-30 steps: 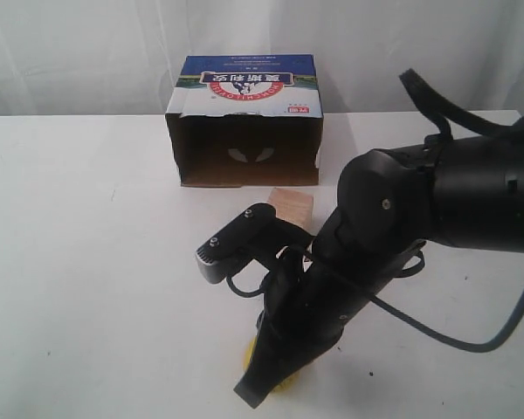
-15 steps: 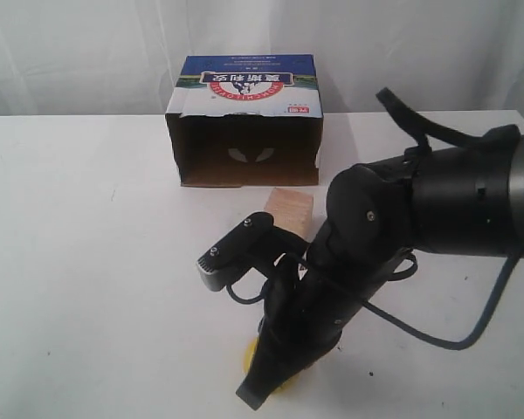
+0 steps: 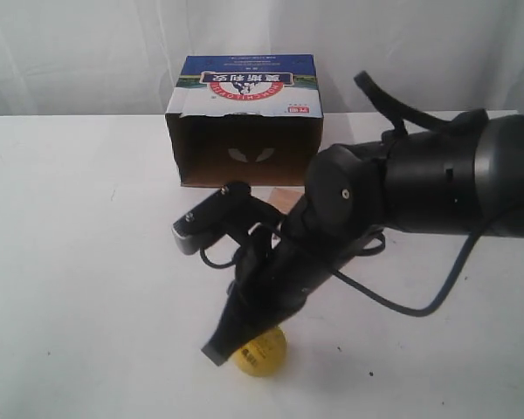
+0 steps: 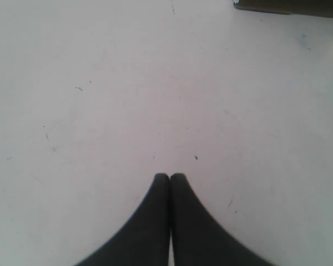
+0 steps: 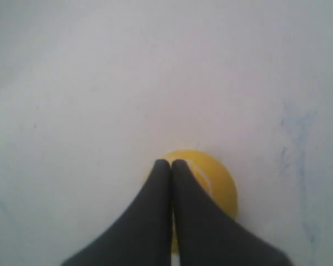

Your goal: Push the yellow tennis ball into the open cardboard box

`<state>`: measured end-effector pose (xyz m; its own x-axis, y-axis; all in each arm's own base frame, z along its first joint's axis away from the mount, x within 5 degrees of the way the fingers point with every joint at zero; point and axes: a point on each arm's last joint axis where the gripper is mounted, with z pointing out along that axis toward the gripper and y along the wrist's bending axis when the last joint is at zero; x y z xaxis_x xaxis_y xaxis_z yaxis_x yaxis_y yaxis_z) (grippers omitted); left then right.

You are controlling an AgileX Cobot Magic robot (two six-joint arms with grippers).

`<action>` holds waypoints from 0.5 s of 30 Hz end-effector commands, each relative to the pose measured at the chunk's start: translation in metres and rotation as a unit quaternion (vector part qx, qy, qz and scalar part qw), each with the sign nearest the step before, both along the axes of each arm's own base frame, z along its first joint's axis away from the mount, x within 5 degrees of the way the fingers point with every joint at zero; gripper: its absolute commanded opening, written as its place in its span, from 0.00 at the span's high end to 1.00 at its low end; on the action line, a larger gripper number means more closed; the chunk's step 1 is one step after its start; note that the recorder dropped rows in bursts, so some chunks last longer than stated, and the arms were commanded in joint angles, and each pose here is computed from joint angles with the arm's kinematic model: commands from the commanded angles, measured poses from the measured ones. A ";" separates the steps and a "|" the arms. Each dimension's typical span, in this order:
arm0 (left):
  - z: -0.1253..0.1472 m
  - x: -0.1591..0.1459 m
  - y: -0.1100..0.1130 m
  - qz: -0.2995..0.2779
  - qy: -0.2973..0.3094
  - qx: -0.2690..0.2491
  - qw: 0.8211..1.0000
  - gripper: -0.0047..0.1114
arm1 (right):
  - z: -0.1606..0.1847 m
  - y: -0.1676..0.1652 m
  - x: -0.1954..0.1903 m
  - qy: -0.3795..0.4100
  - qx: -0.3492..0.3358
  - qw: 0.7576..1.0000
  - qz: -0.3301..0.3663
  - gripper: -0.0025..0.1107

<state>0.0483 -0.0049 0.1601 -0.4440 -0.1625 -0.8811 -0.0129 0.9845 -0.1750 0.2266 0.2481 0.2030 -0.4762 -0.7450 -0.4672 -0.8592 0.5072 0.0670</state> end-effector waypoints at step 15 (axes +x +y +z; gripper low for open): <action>-0.004 -0.002 0.000 -0.005 0.017 0.003 1.000 0.96 | 0.029 0.003 0.021 -0.028 -0.080 0.996 0.015 0.98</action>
<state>0.0483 -0.0049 0.1601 -0.4440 -0.1625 -0.8811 -0.0129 0.9845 -0.1750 0.2432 0.2582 0.2429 -0.3887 -0.8263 -0.4076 -0.8906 0.4504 -0.0638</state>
